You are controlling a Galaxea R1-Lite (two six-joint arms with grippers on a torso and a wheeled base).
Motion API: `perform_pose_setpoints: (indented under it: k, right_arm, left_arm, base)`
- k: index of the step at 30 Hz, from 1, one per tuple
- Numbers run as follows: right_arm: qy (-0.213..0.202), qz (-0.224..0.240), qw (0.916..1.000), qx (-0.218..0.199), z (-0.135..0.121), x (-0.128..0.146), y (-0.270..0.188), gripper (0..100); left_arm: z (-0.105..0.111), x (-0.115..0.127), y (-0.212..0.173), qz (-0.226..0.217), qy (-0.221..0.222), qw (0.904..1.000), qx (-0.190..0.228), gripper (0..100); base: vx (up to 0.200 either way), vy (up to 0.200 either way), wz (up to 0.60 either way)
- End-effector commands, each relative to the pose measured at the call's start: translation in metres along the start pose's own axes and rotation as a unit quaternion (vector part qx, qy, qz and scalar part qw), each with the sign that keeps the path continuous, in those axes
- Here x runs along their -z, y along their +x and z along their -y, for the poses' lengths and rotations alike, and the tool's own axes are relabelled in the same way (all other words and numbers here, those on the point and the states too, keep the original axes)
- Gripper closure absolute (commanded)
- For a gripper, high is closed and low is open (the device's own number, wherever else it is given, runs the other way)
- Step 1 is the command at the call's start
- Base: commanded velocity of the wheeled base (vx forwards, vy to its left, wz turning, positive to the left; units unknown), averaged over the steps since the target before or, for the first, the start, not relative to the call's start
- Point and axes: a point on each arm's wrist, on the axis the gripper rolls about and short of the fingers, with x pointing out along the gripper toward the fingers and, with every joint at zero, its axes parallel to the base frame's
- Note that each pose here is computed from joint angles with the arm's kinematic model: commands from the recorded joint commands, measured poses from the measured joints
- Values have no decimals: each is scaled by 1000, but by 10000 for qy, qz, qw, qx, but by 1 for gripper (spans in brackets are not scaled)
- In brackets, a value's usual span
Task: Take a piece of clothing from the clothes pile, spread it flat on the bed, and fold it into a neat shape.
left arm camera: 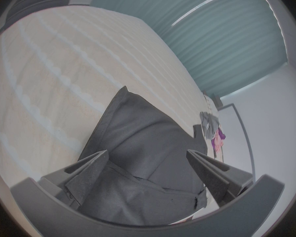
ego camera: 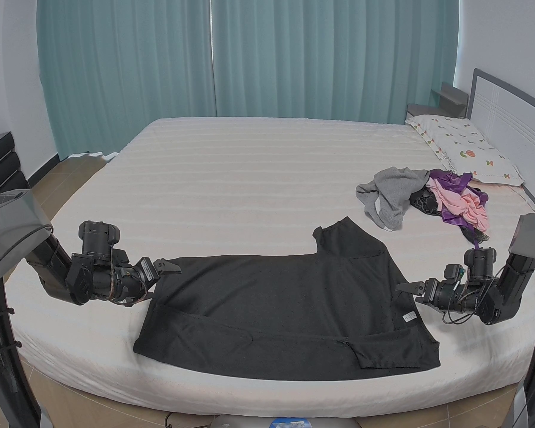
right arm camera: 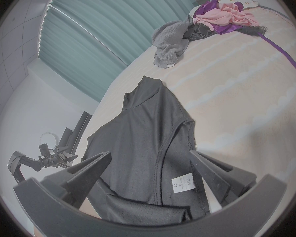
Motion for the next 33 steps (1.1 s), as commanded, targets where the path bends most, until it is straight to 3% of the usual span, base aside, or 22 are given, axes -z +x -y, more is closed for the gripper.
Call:
perform_pose_setpoints:
  k: [1,3,4,8,15,18,33]
  right_arm:
    - [-89,23,9999,-101,-13,-3,-1,0]
    - [-89,23,9999,-101,-13,-3,-1,0]
    - [-94,-73,9999,-87,-17,3,0,0]
    - [-9,-129,9999,-43,-13,9,-7,0]
    - [79,-233,9997,27,-7,17,-13,0]
    - [59,-204,9998,13,-7,19,-15,0]
    - [38,-170,9998,0,-6,23,-14,0]
  left_arm:
    - [-7,7,3,-171,282,9994,-49,0]
    - [-7,7,3,-171,282,9994,-49,0]
    - [-10,6,8,-197,561,9982,-68,0]
    - [-15,9,17,-289,827,9961,-103,0]
    - [-24,10,31,-359,929,9949,-158,0]
    - [-26,12,32,-401,1167,9922,-181,0]
    - [-29,16,28,-458,1149,9921,-224,0]
  base:
    - [0,0,0]
    - [0,0,0]
    - [0,0,0]
    - [0,0,0]
    - [0,0,0]
    - [0,0,0]
    - [0,0,0]
